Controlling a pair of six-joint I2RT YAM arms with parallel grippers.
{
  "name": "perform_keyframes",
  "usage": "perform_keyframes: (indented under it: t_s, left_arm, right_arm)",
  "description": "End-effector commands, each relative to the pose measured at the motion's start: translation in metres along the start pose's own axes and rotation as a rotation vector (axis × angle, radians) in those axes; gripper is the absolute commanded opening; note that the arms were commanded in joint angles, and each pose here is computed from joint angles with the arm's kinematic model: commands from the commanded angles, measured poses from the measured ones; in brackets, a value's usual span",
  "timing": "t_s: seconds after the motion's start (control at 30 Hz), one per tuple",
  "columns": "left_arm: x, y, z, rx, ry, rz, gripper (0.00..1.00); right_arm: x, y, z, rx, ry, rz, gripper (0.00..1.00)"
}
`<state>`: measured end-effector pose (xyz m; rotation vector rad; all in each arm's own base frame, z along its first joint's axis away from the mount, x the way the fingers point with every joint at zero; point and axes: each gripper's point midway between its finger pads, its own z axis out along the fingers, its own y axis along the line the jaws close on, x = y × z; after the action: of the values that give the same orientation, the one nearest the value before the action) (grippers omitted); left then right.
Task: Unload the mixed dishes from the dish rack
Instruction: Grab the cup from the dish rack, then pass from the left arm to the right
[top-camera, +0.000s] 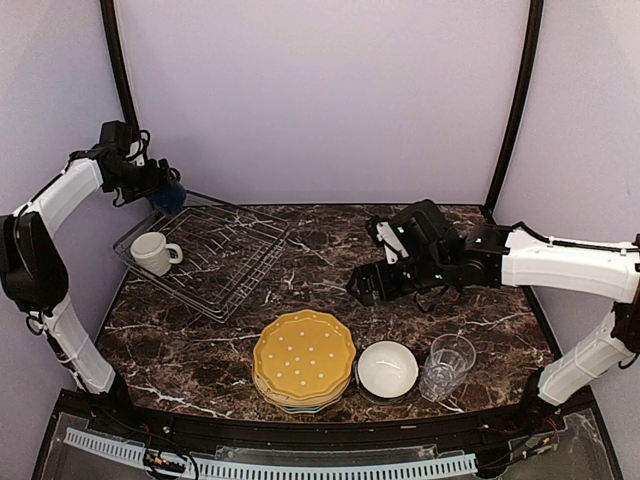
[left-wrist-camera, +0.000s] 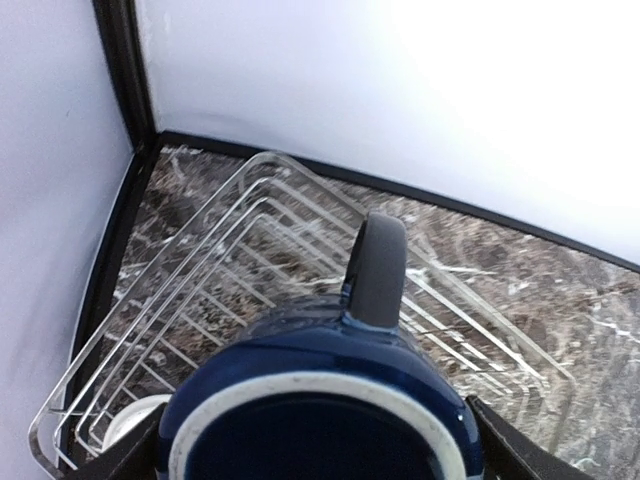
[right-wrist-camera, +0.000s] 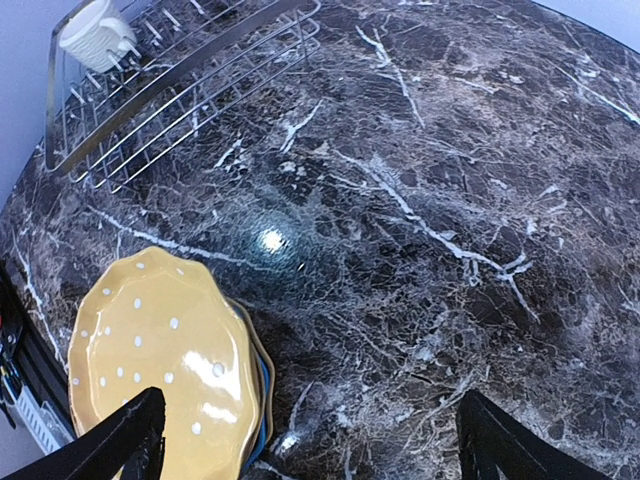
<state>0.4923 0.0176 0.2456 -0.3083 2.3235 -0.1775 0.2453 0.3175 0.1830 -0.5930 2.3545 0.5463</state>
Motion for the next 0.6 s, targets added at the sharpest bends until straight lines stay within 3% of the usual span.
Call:
perform_keyframes:
  t_s: [0.0, 0.13, 0.3, 0.43, 0.57]
  left_arm:
    - [-0.029, -0.058, -0.056, 0.336, -0.163, -0.016, 0.46]
    - [-0.022, -0.096, -0.075, 0.605, -0.165, -0.07, 0.46]
    - [-0.006, -0.151, -0.091, 0.942, -0.108, -0.156, 0.45]
    - [0.025, -0.215, -0.111, 1.194, -0.023, -0.158, 0.45]
    - [0.071, -0.27, -0.123, 1.314, 0.081, -0.123, 0.45]
  right_arm:
    - [-0.021, -0.015, 0.0, 0.098, -0.071, 0.098, 0.99]
    - [-0.035, -0.006, -0.002, 0.056, -0.109, 0.111, 0.99]
    - [-0.058, 0.029, -0.012, -0.132, -0.186, 0.064, 0.99]
    - [-0.073, 0.053, -0.027, -0.305, -0.31, 0.052, 0.99]
    - [-0.09, 0.076, -0.043, -0.462, -0.408, 0.028, 0.99]
